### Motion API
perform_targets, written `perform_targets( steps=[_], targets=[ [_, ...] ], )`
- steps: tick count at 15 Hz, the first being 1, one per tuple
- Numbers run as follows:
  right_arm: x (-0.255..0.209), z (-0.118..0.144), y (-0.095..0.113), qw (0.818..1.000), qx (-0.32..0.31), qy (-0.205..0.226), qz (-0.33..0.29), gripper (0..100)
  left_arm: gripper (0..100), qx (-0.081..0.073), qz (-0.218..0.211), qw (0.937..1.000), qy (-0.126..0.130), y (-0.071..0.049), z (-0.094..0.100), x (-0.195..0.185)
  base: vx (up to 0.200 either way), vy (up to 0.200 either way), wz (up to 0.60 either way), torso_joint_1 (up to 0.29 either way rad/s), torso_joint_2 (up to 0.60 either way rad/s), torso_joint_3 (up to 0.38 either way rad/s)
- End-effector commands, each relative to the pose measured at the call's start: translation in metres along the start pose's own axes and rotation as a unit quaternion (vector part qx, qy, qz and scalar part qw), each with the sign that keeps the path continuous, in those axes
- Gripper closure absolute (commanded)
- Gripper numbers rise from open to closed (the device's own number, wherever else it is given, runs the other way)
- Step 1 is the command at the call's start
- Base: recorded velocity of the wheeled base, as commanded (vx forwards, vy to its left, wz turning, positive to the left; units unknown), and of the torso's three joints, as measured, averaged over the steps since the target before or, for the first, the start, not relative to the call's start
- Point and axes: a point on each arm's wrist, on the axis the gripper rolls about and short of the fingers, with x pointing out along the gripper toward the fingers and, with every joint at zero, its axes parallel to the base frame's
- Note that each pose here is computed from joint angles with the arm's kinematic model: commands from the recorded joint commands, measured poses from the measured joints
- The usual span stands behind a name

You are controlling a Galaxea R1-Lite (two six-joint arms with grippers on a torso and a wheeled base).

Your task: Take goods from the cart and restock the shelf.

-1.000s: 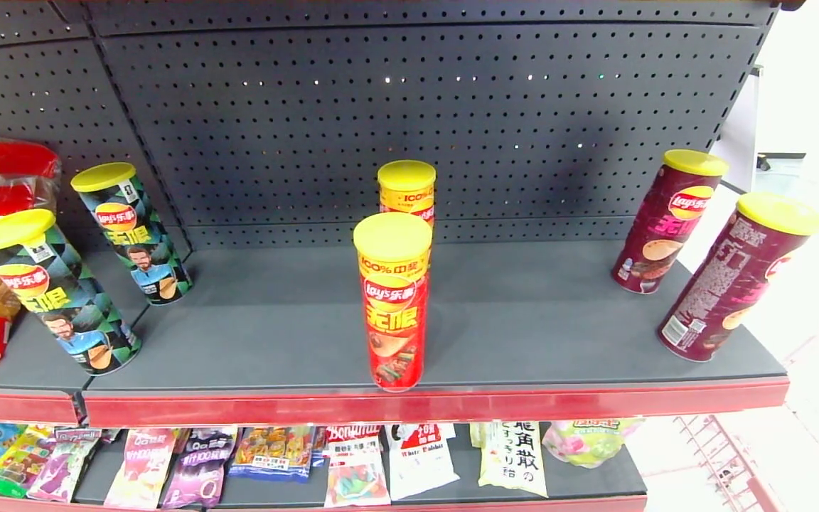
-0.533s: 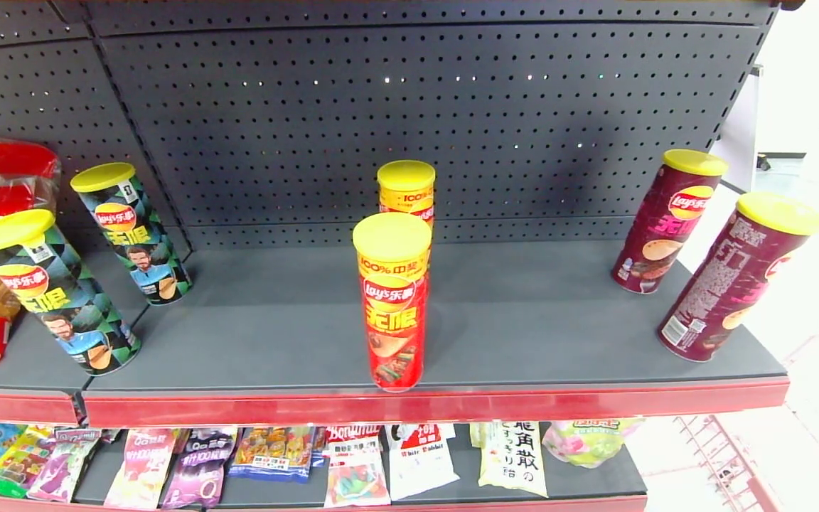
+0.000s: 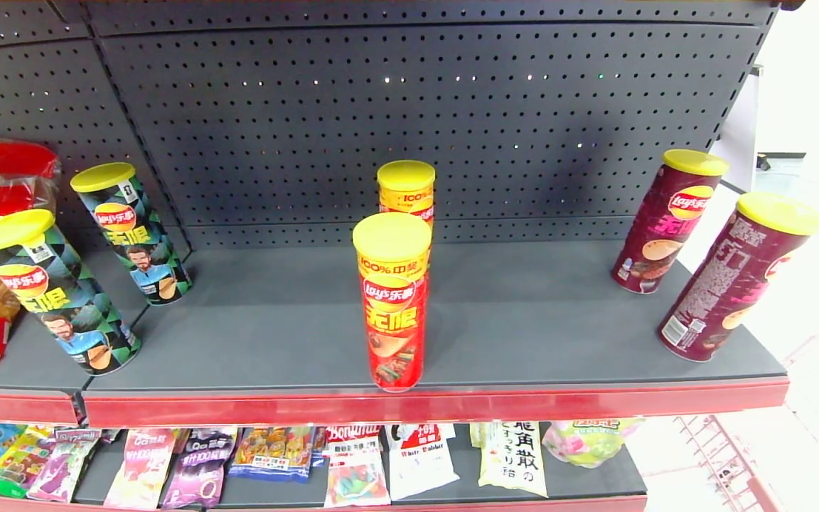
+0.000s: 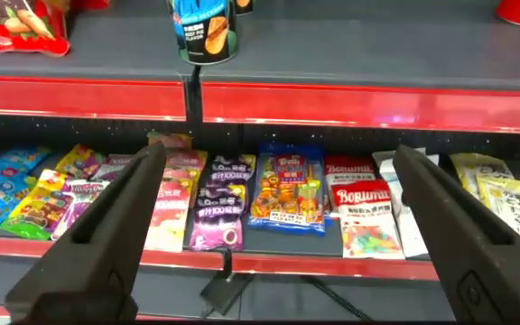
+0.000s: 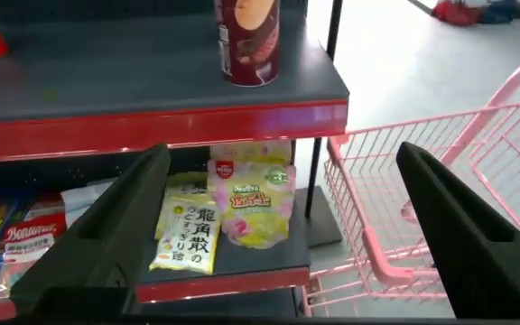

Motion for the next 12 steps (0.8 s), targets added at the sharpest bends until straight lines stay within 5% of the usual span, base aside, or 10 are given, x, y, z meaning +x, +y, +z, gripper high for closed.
perform_targets(
  steps=[1, 3, 12],
  targets=[
    [0.0012, -0.0002, 0.0003, 1.000, 0.000, 0.007, 0.017, 0, 0, -0.001, 0.000, 1.0000, 0.003, 0.0000, 0.0003, 0.0004, 0.000, 0.000, 0.00, 0.000, 0.00, 0.000],
    [-0.0010, -0.0073, 0.0022, 0.998, -0.010, 0.016, 0.054, 0, 0, -0.001, 0.000, 1.0000, 0.003, 0.0000, 0.0003, 0.0004, 0.000, 0.000, 0.00, 0.000, 0.00, 0.000],
    [-0.0008, -0.0065, 0.0016, 0.999, -0.001, 0.014, 0.043, 0, 0, -0.002, 0.002, 1.0000, 0.003, 0.0001, -0.0001, 0.0005, 0.000, 0.000, 0.00, 0.000, 0.00, 0.000]
  ],
)
